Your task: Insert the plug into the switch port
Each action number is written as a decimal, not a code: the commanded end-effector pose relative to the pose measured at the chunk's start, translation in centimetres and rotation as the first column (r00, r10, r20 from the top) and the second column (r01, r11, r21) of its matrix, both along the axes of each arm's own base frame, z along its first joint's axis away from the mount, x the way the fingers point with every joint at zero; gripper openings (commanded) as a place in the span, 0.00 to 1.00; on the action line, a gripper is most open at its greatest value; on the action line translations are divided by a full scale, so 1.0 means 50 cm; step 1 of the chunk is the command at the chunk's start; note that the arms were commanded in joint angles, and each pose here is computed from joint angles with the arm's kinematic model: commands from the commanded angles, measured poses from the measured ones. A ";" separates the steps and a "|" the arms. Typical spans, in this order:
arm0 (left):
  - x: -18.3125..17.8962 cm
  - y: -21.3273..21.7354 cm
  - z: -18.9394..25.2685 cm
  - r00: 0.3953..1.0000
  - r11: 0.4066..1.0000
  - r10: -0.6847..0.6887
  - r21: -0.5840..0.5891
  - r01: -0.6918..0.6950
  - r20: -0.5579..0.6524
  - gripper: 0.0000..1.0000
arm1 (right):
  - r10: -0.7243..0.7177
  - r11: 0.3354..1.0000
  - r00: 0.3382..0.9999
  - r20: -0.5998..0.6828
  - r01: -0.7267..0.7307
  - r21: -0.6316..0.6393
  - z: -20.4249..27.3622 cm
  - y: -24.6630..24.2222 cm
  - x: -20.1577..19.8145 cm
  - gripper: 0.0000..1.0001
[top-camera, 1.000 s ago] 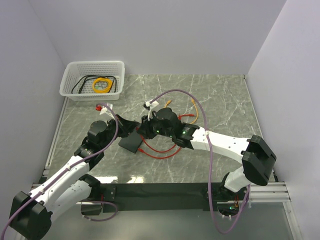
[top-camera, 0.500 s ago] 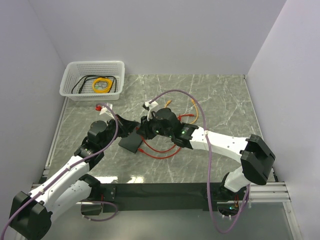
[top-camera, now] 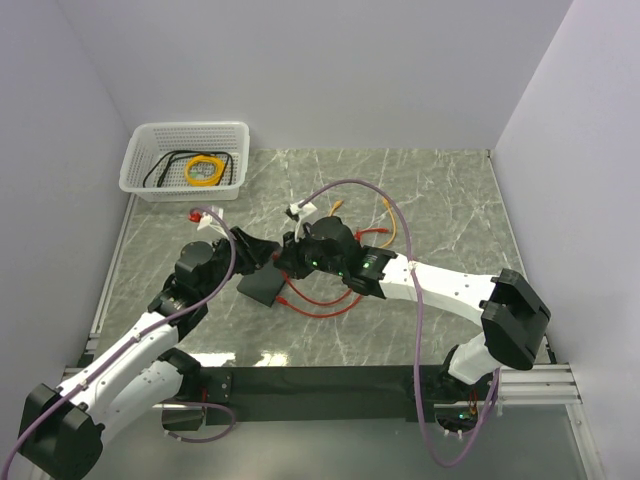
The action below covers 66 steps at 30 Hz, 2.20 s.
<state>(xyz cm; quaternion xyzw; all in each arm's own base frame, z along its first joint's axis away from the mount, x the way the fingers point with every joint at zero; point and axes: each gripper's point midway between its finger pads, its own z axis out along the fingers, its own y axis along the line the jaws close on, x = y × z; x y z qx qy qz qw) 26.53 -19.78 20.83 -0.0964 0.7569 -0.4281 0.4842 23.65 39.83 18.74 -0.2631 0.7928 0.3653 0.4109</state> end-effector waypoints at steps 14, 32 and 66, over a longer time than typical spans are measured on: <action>0.040 0.116 -0.032 0.950 0.941 0.313 0.131 -0.312 0.015 0.99 | -0.097 0.969 0.994 -0.043 0.084 -0.234 -0.154 -0.079 -0.002 0.00; 0.086 0.204 -0.101 0.919 0.913 0.391 0.111 -0.394 0.048 0.99 | -0.113 0.871 0.992 -0.058 0.071 -0.485 -0.294 -0.082 -0.007 0.00; 0.113 0.106 -0.287 0.975 0.987 0.139 0.110 -0.121 -0.176 0.74 | -0.025 0.849 0.994 -0.102 -0.033 -0.528 -0.309 -0.010 -0.026 0.00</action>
